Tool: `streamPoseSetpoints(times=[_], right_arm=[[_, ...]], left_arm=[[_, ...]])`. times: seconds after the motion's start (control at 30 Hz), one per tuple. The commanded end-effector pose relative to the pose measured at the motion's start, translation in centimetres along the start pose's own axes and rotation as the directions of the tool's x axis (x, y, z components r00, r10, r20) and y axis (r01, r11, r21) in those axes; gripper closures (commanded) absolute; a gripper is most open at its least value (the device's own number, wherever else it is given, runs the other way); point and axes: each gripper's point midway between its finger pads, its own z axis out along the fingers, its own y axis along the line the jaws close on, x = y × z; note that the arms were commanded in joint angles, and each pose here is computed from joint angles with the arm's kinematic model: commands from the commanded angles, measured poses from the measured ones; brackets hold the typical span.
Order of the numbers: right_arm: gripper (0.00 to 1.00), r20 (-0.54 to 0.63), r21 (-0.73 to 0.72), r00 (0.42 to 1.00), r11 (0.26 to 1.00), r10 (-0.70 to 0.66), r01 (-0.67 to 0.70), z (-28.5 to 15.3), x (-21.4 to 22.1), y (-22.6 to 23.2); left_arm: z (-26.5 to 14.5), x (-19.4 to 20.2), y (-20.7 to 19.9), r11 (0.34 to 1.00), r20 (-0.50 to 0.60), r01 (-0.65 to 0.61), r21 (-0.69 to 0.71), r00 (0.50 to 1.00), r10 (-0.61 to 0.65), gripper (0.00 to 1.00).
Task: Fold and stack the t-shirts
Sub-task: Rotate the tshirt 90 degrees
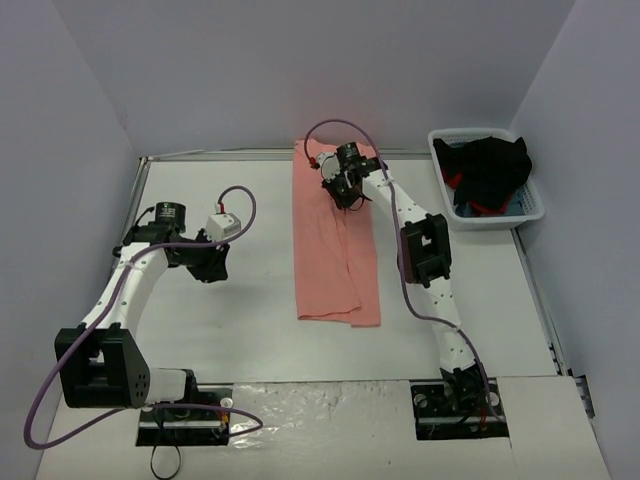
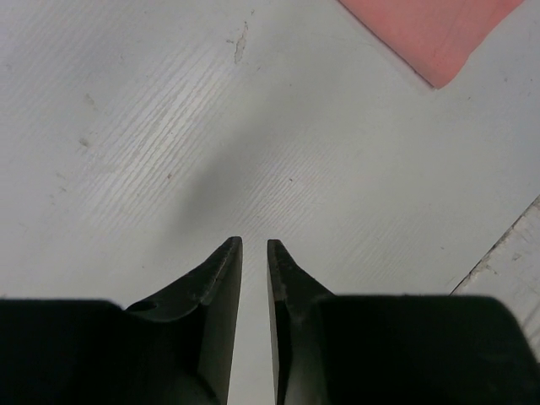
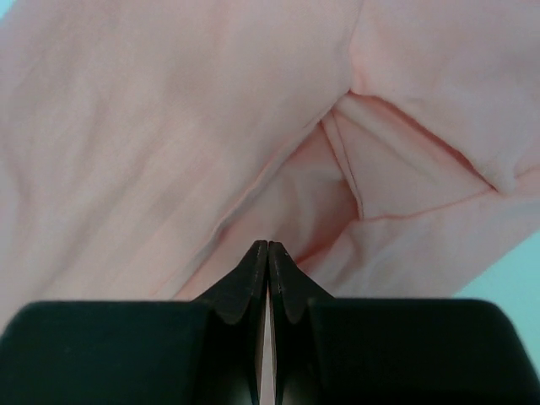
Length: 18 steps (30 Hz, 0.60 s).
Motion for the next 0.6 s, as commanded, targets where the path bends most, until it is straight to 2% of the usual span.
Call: streamPoseSetpoints(times=[0.0,0.1,0.2,0.23,0.3,0.43,0.5,0.53,0.57], right_arm=[[1.00,0.164,0.057,0.986,0.998,-0.033,0.023,-9.8,-6.1,-0.7],[1.00,0.209,0.078,0.977,0.997,-0.036,0.020,-14.0,-7.1,-0.3],[0.89,0.239,0.050,0.970,0.999,-0.031,0.020,-17.8,-6.8,1.2],[0.80,0.242,0.036,0.970,0.999,-0.034,0.026,-18.6,-6.5,1.8],[0.61,0.225,-0.011,0.974,0.999,-0.036,0.039,-20.1,-4.4,3.6],[0.49,0.155,-0.072,0.988,0.997,-0.028,0.040,-22.4,1.5,6.8],[0.45,0.131,-0.075,0.991,0.996,-0.039,0.049,-23.2,3.7,7.6],[0.39,0.156,-0.053,0.986,0.997,-0.051,0.060,-25.1,4.3,7.9],[0.36,0.110,-0.060,0.993,0.997,-0.044,0.051,-24.5,6.9,8.4]], left_arm=[[-2.6,-1.9,-0.1,0.998,0.038,-0.050,-0.047,0.998,0.052,0.82],[-4.2,-3.1,-0.1,0.993,0.043,-0.086,-0.079,0.995,0.089,0.76],[-5.6,-4.4,-0.3,0.987,0.077,-0.114,-0.110,0.989,0.123,0.68],[-5.7,-4.6,-0.5,0.986,0.076,-0.118,-0.115,0.989,0.128,0.67],[-5.1,-4.6,-1.4,0.984,0.041,-0.148,-0.101,0.987,0.152,0.67],[-3.7,-4.7,-3.0,0.974,0.006,-0.215,-0.067,0.976,0.216,0.67],[-3.3,-5.1,-3.6,0.961,0.011,-0.263,-0.085,0.964,0.265,0.66],[-2.8,-5.2,-4.0,0.945,-0.012,-0.311,-0.099,0.950,0.311,0.65],[-2.2,-5.5,-4.2,0.934,-0.008,-0.341,-0.109,0.940,0.342,0.64]])
